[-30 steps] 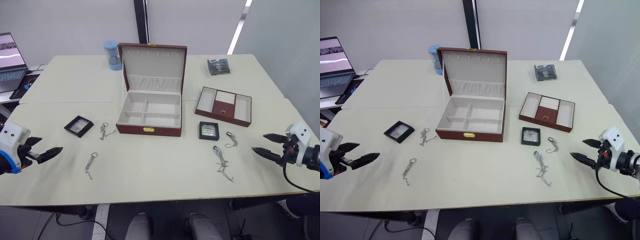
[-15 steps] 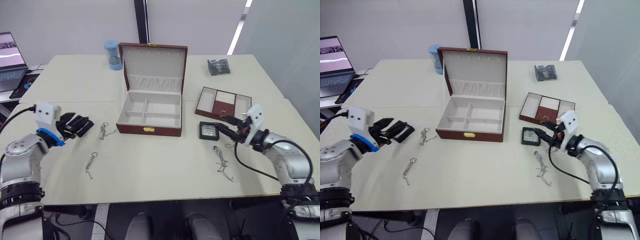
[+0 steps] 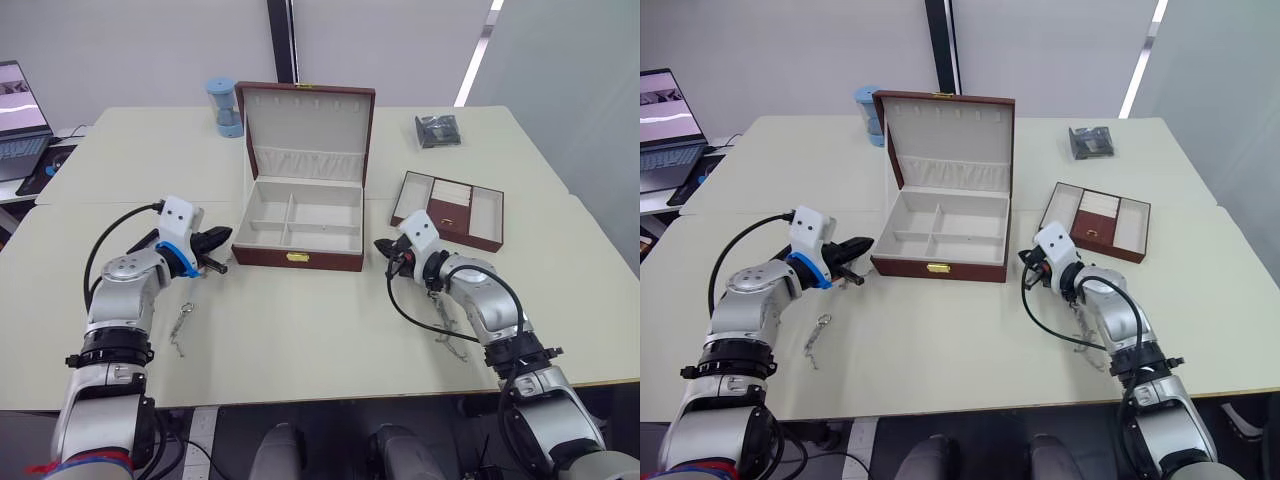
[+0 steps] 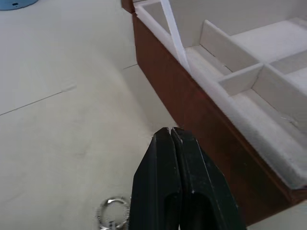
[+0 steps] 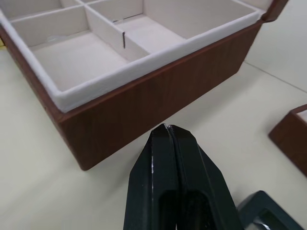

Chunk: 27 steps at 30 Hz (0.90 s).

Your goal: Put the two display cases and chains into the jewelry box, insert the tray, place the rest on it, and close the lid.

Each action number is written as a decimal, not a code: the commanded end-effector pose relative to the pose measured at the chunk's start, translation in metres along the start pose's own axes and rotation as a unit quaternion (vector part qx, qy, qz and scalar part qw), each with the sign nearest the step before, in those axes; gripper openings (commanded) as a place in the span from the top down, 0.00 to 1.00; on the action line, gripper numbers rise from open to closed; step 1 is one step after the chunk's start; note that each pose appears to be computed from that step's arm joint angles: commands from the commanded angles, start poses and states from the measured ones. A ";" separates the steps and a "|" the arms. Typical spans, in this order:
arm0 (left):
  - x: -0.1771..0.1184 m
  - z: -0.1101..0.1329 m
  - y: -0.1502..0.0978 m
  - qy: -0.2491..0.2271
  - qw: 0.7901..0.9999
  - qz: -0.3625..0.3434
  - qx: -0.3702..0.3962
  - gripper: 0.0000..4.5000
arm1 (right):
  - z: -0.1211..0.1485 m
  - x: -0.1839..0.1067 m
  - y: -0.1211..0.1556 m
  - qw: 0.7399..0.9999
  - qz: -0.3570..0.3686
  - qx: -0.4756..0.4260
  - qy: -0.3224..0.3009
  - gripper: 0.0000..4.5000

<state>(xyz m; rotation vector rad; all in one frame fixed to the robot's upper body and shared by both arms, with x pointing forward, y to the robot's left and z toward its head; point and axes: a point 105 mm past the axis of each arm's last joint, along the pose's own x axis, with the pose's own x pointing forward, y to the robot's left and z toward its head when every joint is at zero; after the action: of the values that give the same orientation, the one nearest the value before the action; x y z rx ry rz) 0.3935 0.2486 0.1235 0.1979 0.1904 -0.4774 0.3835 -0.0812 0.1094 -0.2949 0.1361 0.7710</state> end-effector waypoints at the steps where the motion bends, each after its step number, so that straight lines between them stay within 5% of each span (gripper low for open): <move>1: 0.002 0.008 -0.009 -0.013 0.999 -0.026 0.018 1.00 | 0.018 0.003 0.006 0.999 0.019 -0.018 -0.028 0.99; 18: -0.019 -0.009 -0.056 0.003 0.992 -0.120 -0.025 1.00 | 0.019 -0.002 0.043 0.993 0.108 -0.018 -0.034 0.99; 27: -0.024 -0.013 -0.057 0.008 0.994 -0.109 -0.026 1.00 | 0.015 -0.007 0.046 0.993 0.117 -0.017 -0.027 0.99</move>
<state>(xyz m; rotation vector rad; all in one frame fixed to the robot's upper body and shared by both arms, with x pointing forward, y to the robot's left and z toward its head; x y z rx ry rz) 0.3461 0.2371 0.1035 0.1378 0.2808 -0.5866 0.3603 -0.0777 0.1031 -0.3030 0.1737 0.8906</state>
